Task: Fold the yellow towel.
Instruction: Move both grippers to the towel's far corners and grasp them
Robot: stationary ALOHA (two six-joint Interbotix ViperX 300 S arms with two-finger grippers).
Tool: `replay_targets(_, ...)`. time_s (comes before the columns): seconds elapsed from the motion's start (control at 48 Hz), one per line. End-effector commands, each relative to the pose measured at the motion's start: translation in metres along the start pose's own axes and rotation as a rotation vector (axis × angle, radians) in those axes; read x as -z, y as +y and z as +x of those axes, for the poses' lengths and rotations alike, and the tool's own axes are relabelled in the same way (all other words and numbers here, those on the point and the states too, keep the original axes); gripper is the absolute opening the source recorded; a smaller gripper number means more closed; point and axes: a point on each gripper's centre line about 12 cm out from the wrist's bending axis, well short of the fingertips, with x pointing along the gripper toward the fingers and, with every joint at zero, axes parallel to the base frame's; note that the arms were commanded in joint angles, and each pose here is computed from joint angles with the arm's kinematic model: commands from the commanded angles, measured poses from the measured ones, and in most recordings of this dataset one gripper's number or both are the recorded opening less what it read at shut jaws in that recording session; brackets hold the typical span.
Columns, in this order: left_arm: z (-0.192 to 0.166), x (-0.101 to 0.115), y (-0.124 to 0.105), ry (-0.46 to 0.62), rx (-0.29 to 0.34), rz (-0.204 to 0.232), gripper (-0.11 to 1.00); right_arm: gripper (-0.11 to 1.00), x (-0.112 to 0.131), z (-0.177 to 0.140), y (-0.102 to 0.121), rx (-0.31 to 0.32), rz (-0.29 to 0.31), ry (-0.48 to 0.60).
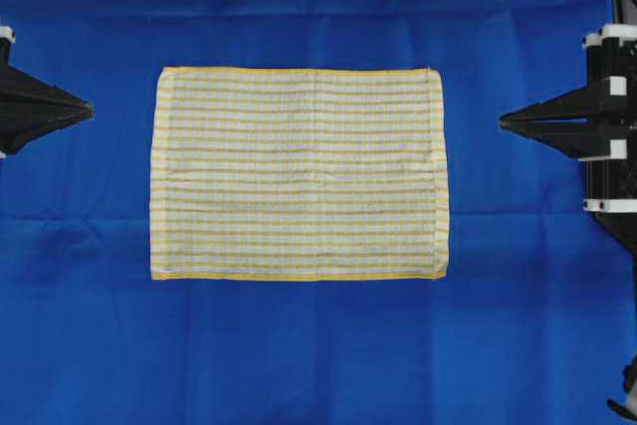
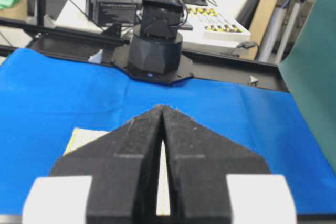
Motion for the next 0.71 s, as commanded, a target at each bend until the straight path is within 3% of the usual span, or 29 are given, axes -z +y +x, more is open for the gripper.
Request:
replay_targets(0.0, 0.004, -0.001, 0.002, 0.020, -0.012, -0.032, 0.00, 0.00, -0.009, 0.005, 0.000, -0.002, 0.006, -0.012)
replay_targets(0.229, 0.008, 0.009, 0.005, 0.089, -0.028, -0.018, 0.00, 0.00, -0.003, 0.014, -0.008, 0.039, 0.012, 0.087)
replay_targets(0.354, 0.015, 0.023, 0.015, 0.146, -0.074, -0.003, 0.00, 0.00, 0.011, 0.019, -0.025, 0.120, 0.038, 0.149)
replay_targets(0.604, 0.029, 0.058, 0.047, 0.283, -0.205, -0.011, 0.01, 0.01, 0.048, 0.029, -0.063, 0.284, 0.090, 0.295)
replay_targets(0.687, 0.033, 0.069, 0.054, 0.312, -0.231, -0.013, 0.12, 0.13, 0.063, 0.033, -0.076, 0.335, 0.107, 0.359)
